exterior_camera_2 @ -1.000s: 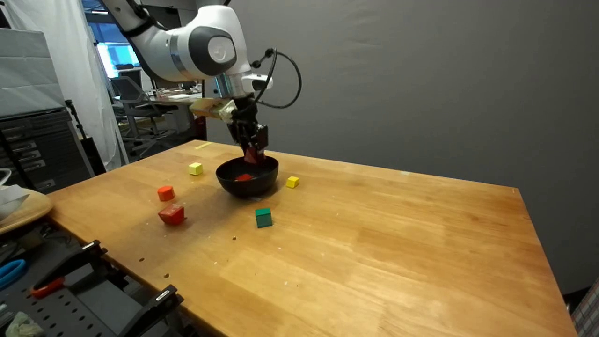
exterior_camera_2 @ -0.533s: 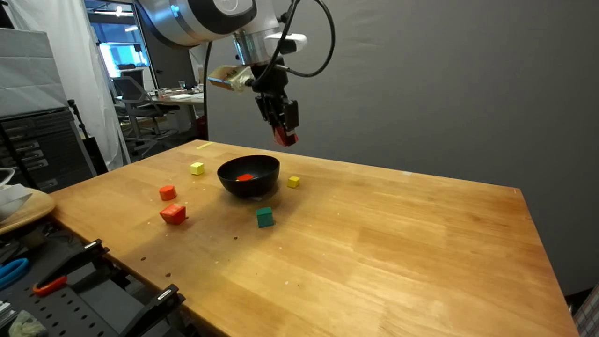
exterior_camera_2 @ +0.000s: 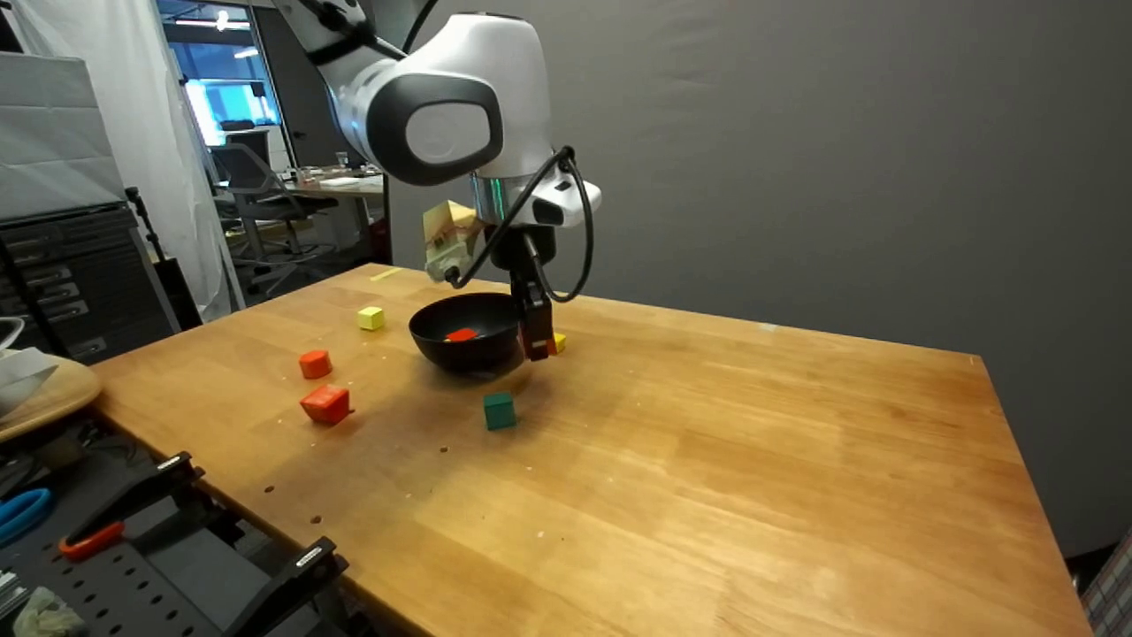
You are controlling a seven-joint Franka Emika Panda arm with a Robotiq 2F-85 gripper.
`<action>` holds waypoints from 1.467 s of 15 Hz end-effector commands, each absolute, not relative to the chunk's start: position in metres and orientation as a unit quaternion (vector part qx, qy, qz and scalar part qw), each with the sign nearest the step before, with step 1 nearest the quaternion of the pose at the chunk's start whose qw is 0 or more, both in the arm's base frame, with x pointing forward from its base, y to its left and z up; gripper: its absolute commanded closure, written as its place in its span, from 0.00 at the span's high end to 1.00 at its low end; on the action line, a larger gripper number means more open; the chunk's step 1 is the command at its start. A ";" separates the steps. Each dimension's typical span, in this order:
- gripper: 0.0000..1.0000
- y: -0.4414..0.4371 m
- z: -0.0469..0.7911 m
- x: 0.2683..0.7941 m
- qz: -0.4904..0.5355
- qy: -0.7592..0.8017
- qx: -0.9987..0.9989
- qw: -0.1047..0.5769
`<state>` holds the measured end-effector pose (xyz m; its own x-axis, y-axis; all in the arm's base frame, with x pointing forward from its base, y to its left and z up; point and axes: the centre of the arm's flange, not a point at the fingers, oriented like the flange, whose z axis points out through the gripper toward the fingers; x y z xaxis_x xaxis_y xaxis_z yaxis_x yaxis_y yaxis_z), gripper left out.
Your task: Remove the cubes from the bowl
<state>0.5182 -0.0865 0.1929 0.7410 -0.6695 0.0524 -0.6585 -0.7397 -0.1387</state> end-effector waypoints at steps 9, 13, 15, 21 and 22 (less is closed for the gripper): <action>1.00 -0.076 0.195 0.535 -0.111 0.332 -0.936 0.030; 1.00 -0.047 0.261 0.521 -0.139 0.252 -0.958 -0.011; 1.00 -0.029 0.283 0.520 -0.155 0.210 -0.965 -0.014; 1.00 0.035 0.276 0.533 -0.074 0.105 -0.991 0.025; 1.00 0.048 0.266 0.535 -0.054 0.087 -0.994 0.023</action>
